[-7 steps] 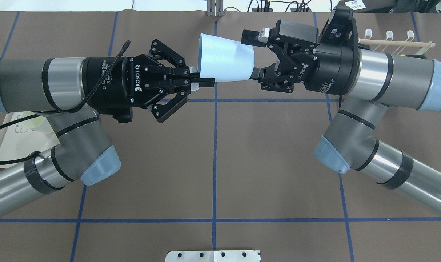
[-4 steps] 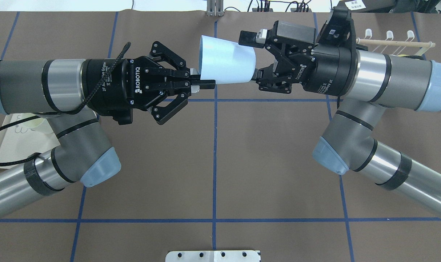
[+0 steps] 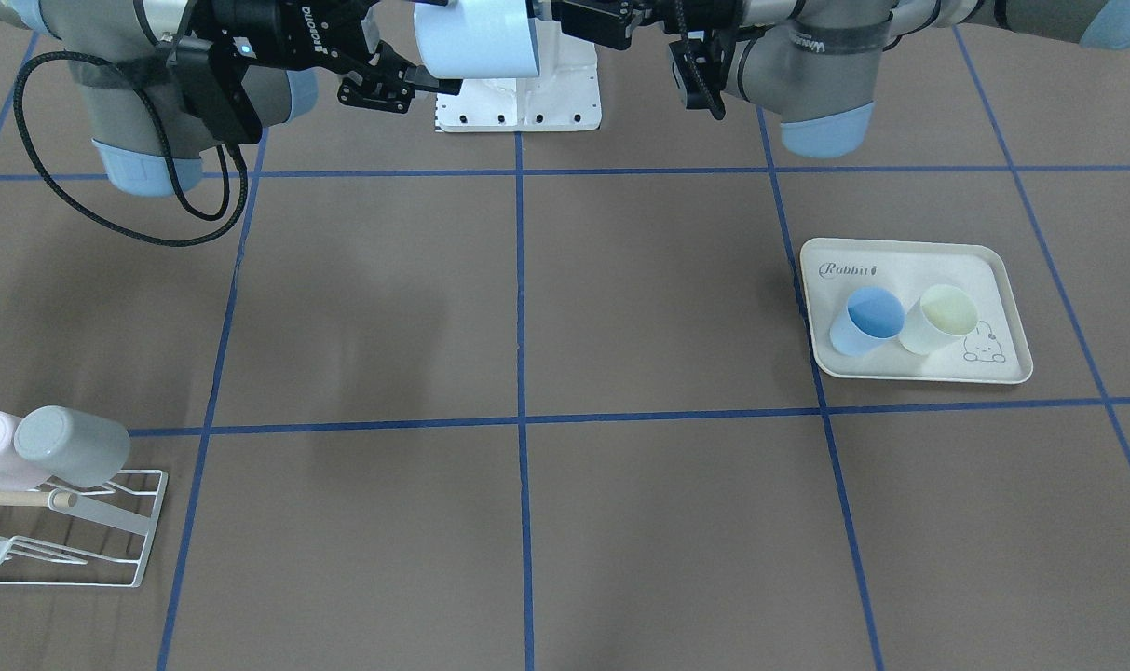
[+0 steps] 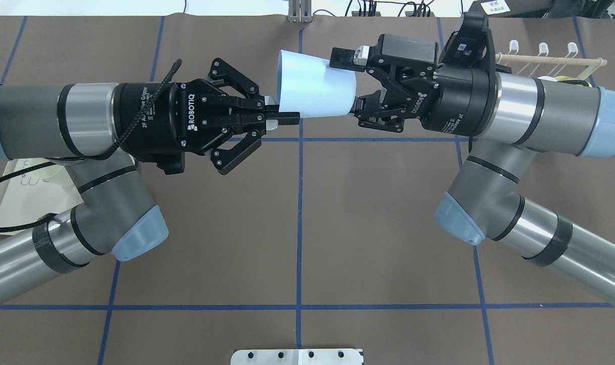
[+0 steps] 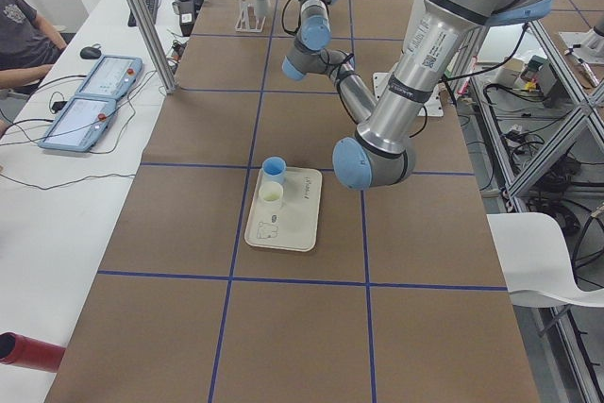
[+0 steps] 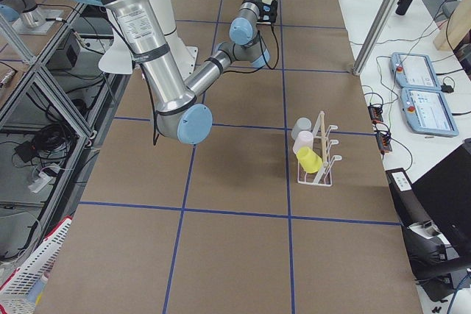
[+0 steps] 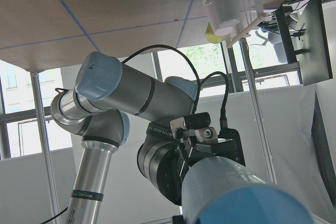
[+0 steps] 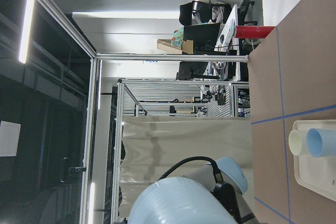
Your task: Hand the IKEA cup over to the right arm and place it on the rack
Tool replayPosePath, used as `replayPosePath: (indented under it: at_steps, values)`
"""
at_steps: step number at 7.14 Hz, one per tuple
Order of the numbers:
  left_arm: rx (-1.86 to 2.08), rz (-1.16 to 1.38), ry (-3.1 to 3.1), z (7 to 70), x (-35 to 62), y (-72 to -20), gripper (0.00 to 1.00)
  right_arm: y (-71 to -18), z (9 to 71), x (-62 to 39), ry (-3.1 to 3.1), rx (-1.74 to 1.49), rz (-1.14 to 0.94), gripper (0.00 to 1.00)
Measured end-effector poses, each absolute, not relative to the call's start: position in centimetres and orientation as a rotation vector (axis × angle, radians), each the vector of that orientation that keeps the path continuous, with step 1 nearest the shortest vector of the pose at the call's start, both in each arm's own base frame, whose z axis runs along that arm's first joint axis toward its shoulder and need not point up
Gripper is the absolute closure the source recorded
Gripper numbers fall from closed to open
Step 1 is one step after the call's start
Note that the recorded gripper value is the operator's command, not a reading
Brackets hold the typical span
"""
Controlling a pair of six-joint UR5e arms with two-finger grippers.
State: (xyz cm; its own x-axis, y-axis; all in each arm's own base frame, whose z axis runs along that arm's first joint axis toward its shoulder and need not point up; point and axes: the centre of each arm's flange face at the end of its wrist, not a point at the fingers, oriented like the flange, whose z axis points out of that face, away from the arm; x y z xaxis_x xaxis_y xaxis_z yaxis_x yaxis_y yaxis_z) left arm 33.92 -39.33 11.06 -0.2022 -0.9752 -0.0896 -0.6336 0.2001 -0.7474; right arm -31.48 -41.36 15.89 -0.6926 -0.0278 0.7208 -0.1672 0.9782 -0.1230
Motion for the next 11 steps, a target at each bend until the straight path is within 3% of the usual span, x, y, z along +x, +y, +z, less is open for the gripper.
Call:
replayPosePath:
  at_steps: [1,2,3,5,8,11]
  values:
    - [-1.493,-0.782,1.914,11.1,33.9,-39.3,1.00,-41.3,15.9,-31.5,-2.331,0.135,0.226,0.32]
    - [-1.492,-0.781,1.914,11.1,33.9,-39.3,0.66,-41.3,16.0,-31.5,-2.334,0.135,0.223,0.45]
    - [-1.490,-0.780,1.916,11.2,33.9,-39.3,0.01,-41.2,16.1,-31.5,-2.338,0.136,0.220,0.62]
    - [-1.486,-0.779,1.917,11.3,33.9,-39.3,0.00,-41.2,16.3,-31.5,-2.338,0.135,0.218,0.71]
    - [-1.405,-0.781,1.919,13.0,32.6,-40.3,0.00,-41.3,16.6,-31.2,-2.334,0.146,0.222,0.71]
    - [-0.958,-0.722,1.892,18.8,29.2,-44.1,0.00,-44.0,21.2,-32.2,-2.170,0.328,0.238,0.71]
